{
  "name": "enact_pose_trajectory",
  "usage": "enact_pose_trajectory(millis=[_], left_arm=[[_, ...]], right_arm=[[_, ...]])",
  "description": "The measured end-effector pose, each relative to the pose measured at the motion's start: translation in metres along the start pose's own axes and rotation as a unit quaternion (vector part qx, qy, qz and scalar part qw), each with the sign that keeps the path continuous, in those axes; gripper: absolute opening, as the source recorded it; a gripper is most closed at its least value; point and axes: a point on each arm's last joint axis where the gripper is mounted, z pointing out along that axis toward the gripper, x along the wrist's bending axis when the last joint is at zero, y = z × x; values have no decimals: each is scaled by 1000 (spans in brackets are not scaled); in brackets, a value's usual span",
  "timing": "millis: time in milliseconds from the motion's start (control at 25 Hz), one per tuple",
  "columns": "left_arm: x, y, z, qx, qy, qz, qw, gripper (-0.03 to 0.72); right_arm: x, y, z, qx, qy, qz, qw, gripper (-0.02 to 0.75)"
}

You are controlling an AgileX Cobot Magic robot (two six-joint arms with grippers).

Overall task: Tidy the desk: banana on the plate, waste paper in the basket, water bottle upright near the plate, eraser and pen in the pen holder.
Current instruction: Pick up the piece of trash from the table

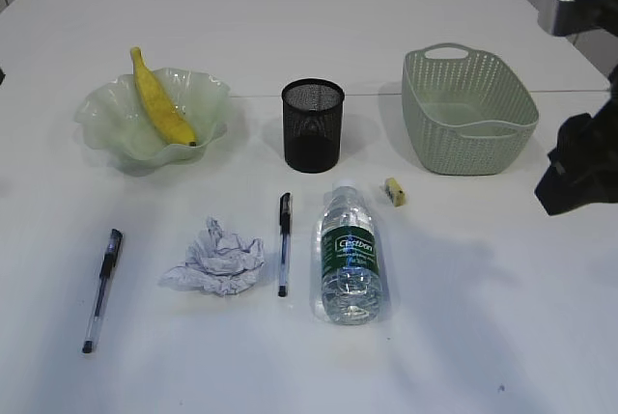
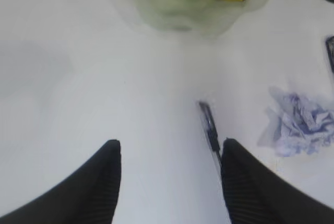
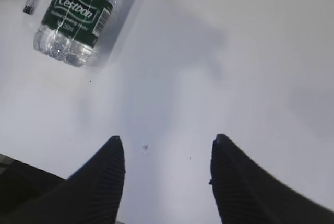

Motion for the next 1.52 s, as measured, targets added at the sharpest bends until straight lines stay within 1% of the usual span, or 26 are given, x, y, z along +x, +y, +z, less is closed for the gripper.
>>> enact_pose_trajectory(millis=[120,280,400,520,640,760,880,960,1040,1200,1280,1440,1520], left_arm=[[-3,-30,-5,16,-1,-4,1000,429],[-10,-67,-12,25,-14,-15,999,429],[-13,-87,-16,26,-20,-21,999,429],[-15,-99,-21,21,-21,-21,999,429],[-20,-99,-28,-2,-38,-33,999,429],[-29,-93,-29,-36,-61,-39,997,429],[-49,-86,-28,-73,-83,-13,994,429],[-65,-82,-24,-91,-100,8,991,426],[-83,-79,-15,-95,-116,27,988,426],[-109,-79,20,-49,-134,56,988,424],[-117,-80,39,-24,-132,64,989,424],[-120,-81,67,10,-121,71,990,424],[-122,-76,76,15,-119,71,990,424]], right_arm=[[1,-14,-1,-1,2,10,1000,397],[4,-32,-2,2,7,23,1000,397],[5,-45,-1,6,11,31,999,397],[6,-56,-1,10,12,37,999,397],[7,-66,-2,18,11,38,999,397],[2,-72,-5,18,-17,41,999,397],[-4,-74,-8,7,-52,43,998,397],[-8,-72,-8,-2,-62,49,997,397],[-14,-71,-8,-15,-69,64,995,397],[-34,-69,-5,-25,-91,109,990,397],[-43,-68,-1,-17,-98,114,988,397],[-48,-66,9,2,-97,114,989,397],[-48,-64,13,7,-94,111,989,397]])
